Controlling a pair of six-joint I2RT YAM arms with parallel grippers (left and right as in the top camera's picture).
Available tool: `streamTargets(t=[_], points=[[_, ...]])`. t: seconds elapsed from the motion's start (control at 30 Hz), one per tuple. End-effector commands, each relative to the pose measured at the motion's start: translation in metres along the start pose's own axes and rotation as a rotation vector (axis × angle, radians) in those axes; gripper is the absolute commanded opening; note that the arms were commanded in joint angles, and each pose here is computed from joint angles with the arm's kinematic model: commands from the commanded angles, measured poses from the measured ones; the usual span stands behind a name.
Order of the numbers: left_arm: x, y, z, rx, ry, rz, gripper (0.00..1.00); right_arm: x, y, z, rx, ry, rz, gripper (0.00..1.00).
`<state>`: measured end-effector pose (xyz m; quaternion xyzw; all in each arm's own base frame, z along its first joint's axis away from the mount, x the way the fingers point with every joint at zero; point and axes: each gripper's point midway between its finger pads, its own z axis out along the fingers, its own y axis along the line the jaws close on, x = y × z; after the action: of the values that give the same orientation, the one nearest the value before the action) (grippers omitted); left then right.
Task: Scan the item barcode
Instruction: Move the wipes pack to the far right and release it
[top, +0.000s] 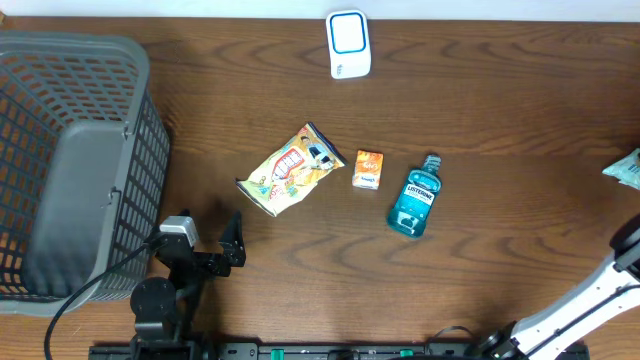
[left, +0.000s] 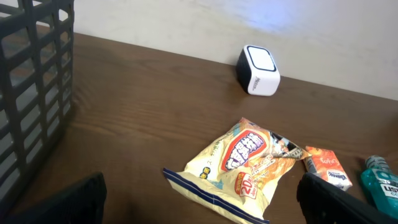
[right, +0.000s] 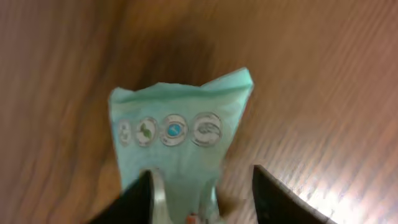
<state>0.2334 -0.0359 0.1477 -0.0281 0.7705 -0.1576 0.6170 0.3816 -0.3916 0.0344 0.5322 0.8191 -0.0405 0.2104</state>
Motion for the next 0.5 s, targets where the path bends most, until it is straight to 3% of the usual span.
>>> streamTargets(t=[0.0, 0.27, 0.47], points=[[0.013, 0.001, 0.002, 0.008, 0.034, 0.004, 0.98, -0.02, 0.048, -0.052, -0.352, 0.009, 0.021, 0.99], [0.013, 0.001, 0.002, 0.008, 0.034, 0.004, 0.98, 0.005, 0.143, -0.14, -0.83, 0.184, 0.059, 0.99], [0.013, 0.001, 0.002, 0.007, 0.033, 0.004, 0.98, 0.064, 0.211, -0.21, -0.842, 0.222, -0.106, 0.99]])
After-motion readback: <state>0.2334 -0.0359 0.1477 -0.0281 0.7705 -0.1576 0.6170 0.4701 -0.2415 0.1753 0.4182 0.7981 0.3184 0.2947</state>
